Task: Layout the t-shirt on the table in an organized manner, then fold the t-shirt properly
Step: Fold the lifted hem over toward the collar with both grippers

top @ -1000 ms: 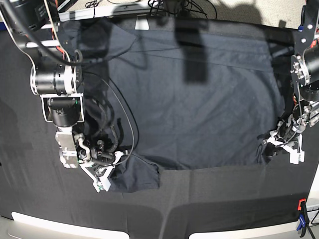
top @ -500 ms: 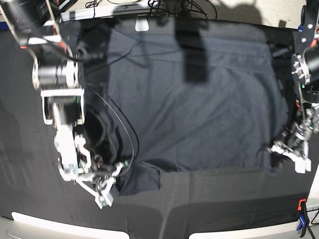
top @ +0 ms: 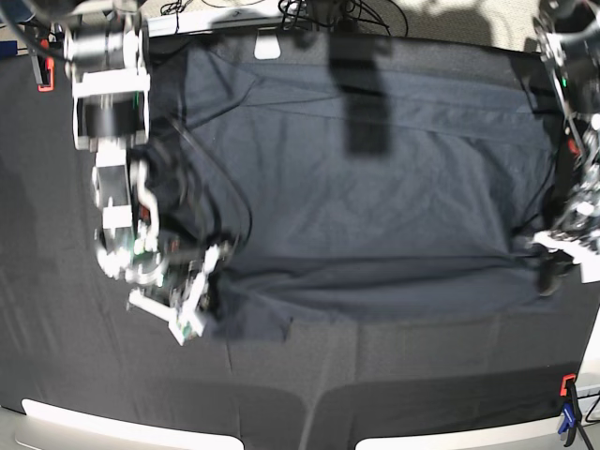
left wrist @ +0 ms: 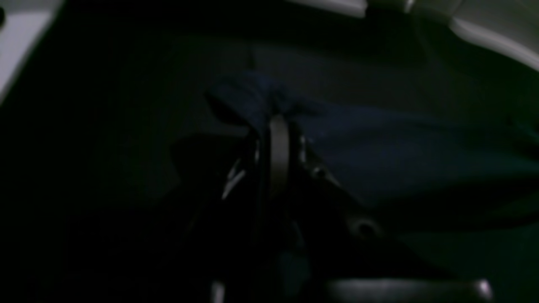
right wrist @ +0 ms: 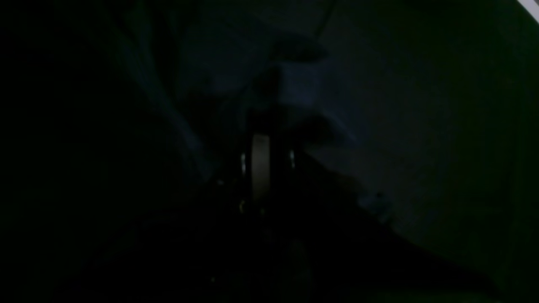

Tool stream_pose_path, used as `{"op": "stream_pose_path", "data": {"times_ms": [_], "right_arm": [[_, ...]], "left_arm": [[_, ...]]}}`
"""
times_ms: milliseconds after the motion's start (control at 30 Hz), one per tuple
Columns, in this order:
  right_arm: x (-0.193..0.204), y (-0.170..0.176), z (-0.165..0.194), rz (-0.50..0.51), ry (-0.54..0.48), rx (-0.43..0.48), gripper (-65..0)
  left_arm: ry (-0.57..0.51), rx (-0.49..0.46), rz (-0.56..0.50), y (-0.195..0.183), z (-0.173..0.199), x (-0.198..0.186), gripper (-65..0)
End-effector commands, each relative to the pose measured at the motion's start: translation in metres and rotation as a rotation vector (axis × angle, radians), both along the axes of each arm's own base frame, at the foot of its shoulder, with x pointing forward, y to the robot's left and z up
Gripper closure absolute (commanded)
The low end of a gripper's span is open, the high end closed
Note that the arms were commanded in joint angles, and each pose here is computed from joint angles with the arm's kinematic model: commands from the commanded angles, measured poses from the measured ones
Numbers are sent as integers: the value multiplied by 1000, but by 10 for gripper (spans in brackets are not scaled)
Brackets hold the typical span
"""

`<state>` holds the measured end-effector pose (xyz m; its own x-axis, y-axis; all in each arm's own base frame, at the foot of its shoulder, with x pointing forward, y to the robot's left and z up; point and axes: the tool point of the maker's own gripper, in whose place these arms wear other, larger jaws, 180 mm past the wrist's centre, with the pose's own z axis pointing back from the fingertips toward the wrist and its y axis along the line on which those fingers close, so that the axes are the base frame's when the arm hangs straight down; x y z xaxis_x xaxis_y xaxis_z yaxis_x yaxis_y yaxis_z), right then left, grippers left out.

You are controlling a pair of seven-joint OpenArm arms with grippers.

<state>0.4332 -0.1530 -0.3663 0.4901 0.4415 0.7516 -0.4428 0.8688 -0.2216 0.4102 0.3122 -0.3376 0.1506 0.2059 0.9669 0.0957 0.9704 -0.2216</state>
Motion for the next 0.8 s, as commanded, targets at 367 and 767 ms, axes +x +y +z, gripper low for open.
{"op": "stream_pose_path", "data": {"times_ms": [367, 767], "right_arm": [[-41, 15, 21, 61, -84, -43, 0], [-80, 7, -18, 28, 21, -70, 0]], "left_arm": [[1, -92, 99, 34, 3, -33, 0], [88, -123, 99, 20, -36, -63, 0]]}}
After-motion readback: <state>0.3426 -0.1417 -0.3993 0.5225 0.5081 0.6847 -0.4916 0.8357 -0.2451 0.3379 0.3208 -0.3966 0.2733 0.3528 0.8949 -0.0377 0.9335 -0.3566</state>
